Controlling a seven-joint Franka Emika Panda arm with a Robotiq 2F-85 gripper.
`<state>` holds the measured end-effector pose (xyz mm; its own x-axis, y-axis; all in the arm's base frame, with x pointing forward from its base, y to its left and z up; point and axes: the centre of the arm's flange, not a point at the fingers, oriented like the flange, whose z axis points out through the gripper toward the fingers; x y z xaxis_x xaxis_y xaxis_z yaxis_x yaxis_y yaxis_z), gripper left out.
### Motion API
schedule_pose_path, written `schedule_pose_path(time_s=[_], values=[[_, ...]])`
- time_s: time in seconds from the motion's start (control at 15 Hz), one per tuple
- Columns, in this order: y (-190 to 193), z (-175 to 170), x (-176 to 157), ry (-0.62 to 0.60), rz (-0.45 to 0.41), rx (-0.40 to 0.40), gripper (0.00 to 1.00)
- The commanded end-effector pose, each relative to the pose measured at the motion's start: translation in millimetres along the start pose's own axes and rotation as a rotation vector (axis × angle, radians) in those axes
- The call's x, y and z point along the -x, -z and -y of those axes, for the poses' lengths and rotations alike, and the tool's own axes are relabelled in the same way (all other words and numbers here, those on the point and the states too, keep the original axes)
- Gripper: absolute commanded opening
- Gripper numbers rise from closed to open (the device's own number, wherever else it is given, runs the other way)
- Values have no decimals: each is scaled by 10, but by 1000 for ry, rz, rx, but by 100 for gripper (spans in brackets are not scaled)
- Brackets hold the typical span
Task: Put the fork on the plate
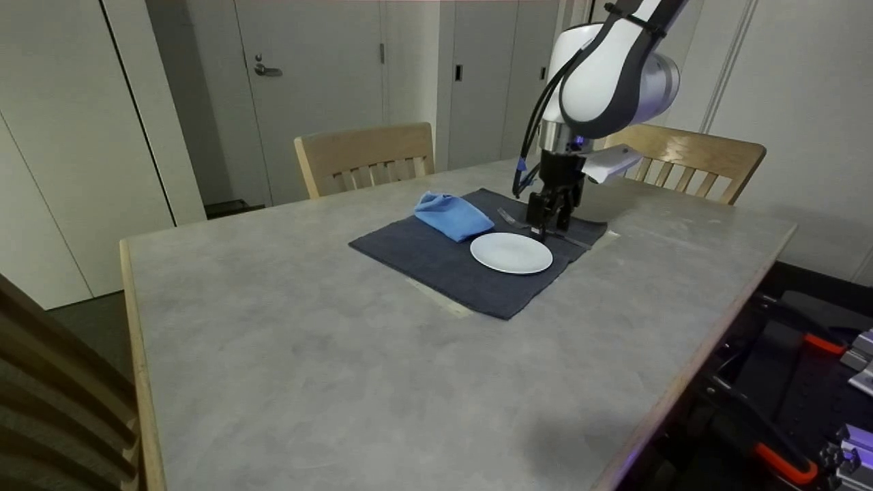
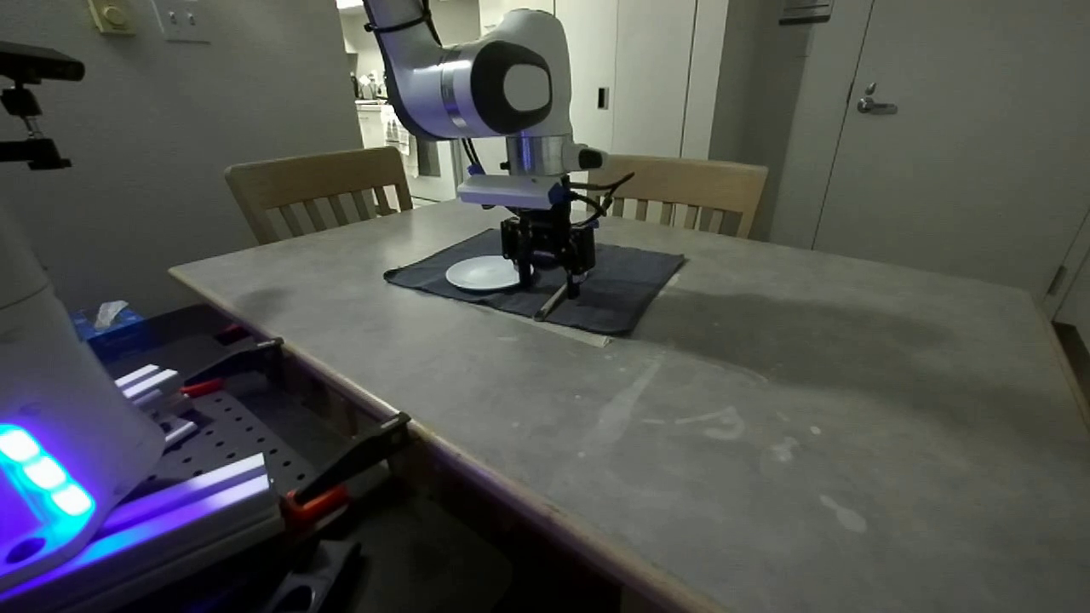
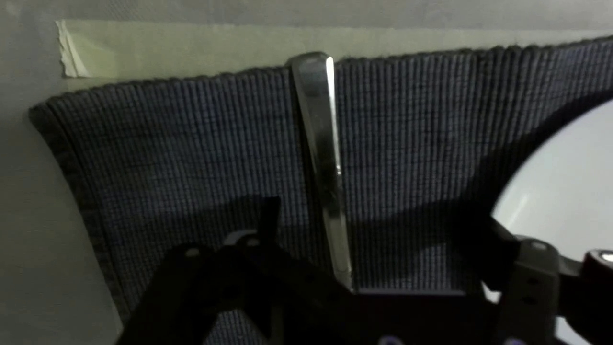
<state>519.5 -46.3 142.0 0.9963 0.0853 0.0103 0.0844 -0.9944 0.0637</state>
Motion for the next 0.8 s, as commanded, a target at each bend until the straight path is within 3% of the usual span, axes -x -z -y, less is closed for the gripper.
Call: schedule_pose_path(time_s=[0.0, 0.2, 0.4, 0.53, 0.6, 0.73], values=[[53, -43, -25, -24, -4, -9, 68], [78, -63, -39, -26, -8, -6, 41], [123, -71, -64, -25, -14, -6, 24], [149, -82, -73, -26, -18, -5, 8], [157, -88, -78, -27, -20, -4, 2], [165, -100, -82, -29, -23, -3, 0]])
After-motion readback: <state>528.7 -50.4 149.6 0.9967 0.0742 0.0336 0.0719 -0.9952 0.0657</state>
